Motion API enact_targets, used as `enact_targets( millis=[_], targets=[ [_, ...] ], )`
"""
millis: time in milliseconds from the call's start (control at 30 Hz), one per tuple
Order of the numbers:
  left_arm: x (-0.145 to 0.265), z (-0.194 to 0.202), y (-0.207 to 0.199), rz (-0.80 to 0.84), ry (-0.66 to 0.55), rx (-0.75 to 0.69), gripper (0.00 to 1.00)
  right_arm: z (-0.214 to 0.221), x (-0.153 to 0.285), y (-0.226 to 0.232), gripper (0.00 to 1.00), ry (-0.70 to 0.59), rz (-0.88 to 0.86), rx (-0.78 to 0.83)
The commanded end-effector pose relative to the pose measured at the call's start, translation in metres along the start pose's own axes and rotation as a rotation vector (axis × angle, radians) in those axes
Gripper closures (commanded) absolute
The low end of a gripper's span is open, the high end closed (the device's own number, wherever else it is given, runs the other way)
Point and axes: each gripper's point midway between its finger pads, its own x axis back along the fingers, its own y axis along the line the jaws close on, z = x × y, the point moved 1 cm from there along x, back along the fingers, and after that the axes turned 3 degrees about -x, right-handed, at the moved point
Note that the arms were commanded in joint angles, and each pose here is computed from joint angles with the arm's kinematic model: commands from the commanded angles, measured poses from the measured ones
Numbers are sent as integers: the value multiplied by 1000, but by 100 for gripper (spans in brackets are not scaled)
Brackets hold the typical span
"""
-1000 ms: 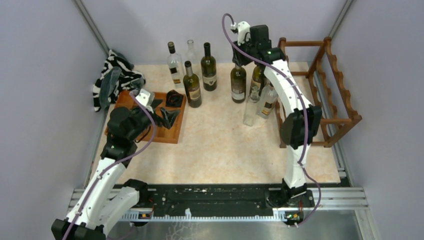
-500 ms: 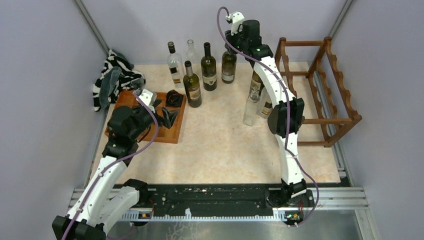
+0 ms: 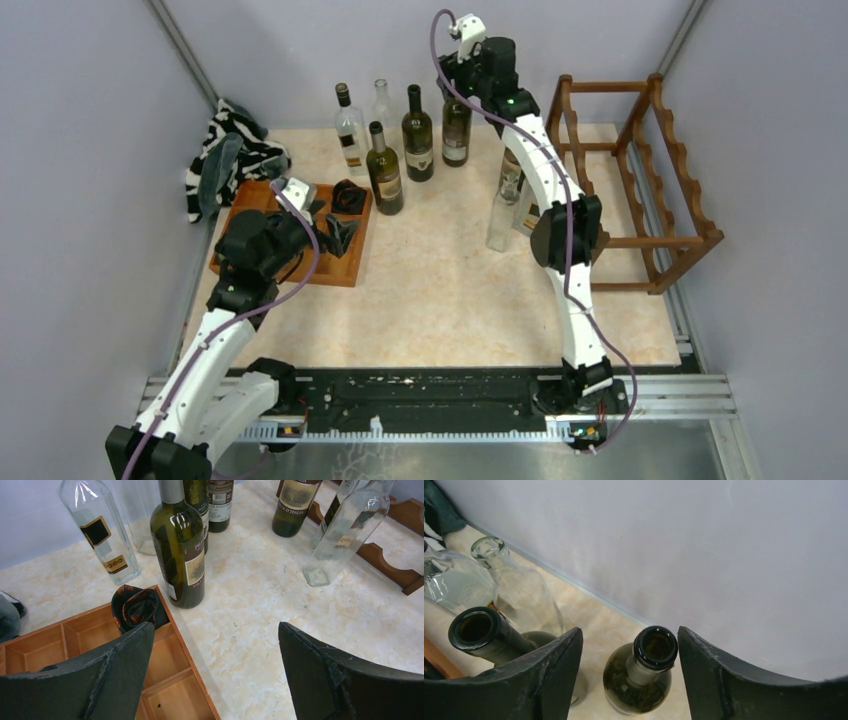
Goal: Put the wine bottle on the wine rack
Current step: Move the wine bottle to the center of the board.
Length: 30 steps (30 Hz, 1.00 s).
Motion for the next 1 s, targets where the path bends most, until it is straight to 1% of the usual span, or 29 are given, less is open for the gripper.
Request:
enact_targets(
  millis=[0,167,333,433,500,600,633,667,700,733,767,800,833,867,900,967],
  targets=[
    [1,-3,0,5,-19,-16,1,-63,19,-1,26,-151,22,34],
    [5,-8,-4,16,-38,-6,1,-93,50,-2,15,-171,31,68],
    [11,-25,-9,30,-98,10,1,-134,116,5,7,-186,-3,127],
    [14,-41,-18,62,-151,118,1,-142,155,9,5,-169,-27,154],
    [16,-50,-31,130,-170,191,1,-137,179,4,5,-138,-47,137],
    [23,-65,-66,354,-201,253,1,-112,208,0,5,-43,-121,54],
    [23,-69,-74,412,-205,298,1,-101,217,-1,5,-8,-145,30],
    [22,-72,-80,453,-191,361,1,-93,228,0,5,14,-168,18],
    [18,-74,-85,483,-170,412,1,-73,235,0,5,56,-186,14],
    [14,-77,-96,525,-152,435,1,-64,246,0,5,67,-180,25],
    [7,-79,-107,537,-140,438,1,-60,257,-1,5,61,-168,43],
    [-2,-81,-112,508,-137,416,1,-59,271,0,4,45,-153,63],
    [-12,-83,-126,495,-127,371,1,-56,280,0,4,37,-141,72],
    [-19,-83,-151,514,-104,327,1,-53,287,0,4,37,-134,69],
    [-35,-78,-163,494,-75,279,1,-49,292,-2,4,42,-131,49],
    [-60,-75,-177,462,-45,229,2,-39,300,-2,6,56,-156,-21]
  ],
)
